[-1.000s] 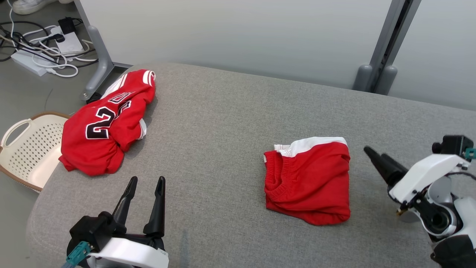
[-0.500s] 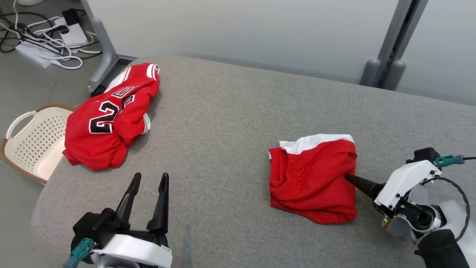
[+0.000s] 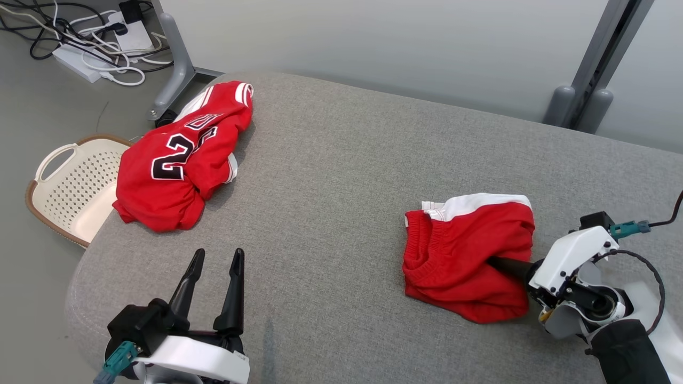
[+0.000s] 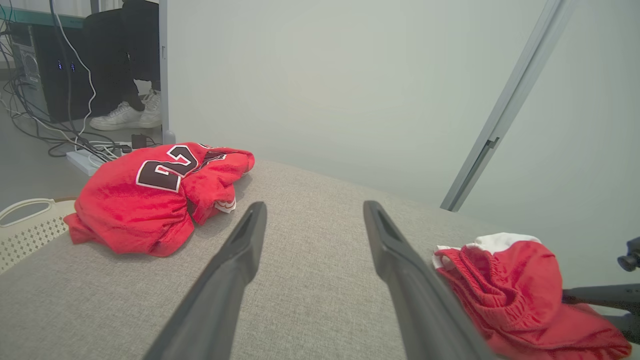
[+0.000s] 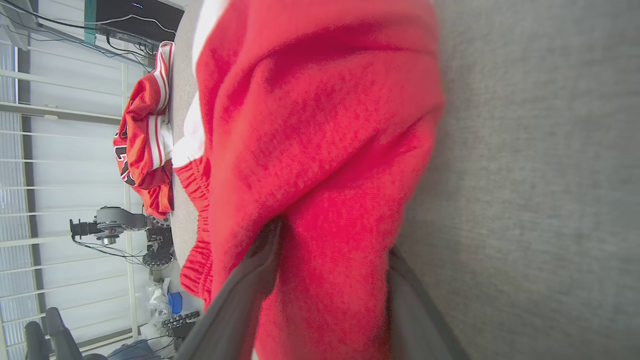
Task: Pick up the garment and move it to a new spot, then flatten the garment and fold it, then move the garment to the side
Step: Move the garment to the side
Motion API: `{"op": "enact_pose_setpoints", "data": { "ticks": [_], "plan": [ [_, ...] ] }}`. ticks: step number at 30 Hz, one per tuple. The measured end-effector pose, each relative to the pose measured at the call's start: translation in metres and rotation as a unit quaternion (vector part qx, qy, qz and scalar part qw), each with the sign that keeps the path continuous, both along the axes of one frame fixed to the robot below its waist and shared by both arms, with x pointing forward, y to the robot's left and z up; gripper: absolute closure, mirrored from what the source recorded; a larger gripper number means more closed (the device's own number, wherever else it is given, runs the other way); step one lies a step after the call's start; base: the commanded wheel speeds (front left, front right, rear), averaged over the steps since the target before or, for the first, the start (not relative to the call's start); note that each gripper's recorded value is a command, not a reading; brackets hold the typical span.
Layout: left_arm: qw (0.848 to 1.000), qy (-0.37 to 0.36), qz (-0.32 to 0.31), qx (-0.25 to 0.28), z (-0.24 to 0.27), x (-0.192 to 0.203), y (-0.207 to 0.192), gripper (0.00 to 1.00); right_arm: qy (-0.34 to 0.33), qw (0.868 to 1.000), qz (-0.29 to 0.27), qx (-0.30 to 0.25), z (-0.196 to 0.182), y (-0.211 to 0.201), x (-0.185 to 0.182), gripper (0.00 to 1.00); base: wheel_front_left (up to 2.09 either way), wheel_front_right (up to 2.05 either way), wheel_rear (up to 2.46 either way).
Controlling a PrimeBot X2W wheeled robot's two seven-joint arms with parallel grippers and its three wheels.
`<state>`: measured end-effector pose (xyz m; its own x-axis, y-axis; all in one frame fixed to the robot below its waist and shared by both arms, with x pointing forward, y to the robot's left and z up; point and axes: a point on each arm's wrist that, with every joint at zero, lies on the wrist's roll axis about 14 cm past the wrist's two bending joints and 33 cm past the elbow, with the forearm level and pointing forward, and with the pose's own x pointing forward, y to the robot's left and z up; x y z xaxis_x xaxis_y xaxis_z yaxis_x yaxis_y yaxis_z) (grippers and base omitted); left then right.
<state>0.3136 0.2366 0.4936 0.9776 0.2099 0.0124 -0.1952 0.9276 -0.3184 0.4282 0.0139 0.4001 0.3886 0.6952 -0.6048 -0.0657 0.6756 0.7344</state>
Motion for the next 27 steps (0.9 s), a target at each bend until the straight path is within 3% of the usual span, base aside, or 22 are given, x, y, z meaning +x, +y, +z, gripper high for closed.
{"op": "enact_pose_setpoints", "data": {
  "ticks": [4,10,15,27],
  "plan": [
    [1.0,-0.002,0.001,0.001,0.001,0.001,0.001,0.0,-0.014,1.0,0.003,0.008,0.009,0.004,0.003,1.0,0.0,0.0,0.0],
    [1.0,-0.006,-0.011,0.001,0.003,0.007,-0.005,0.0,-0.085,0.996,0.009,0.009,0.039,0.001,0.017,1.0,0.0,0.0,0.0],
    [0.999,-0.005,-0.045,0.002,0.001,0.023,-0.024,0.0,-0.154,0.986,-0.005,-0.06,0.051,-0.051,0.043,1.0,0.0,0.0,0.0],
    [0.992,0.006,-0.124,0.017,-0.01,0.085,-0.065,0.0,-0.204,0.972,-0.05,-0.105,0.069,-0.128,0.104,1.0,0.0,0.0,0.0]
  ]
}}
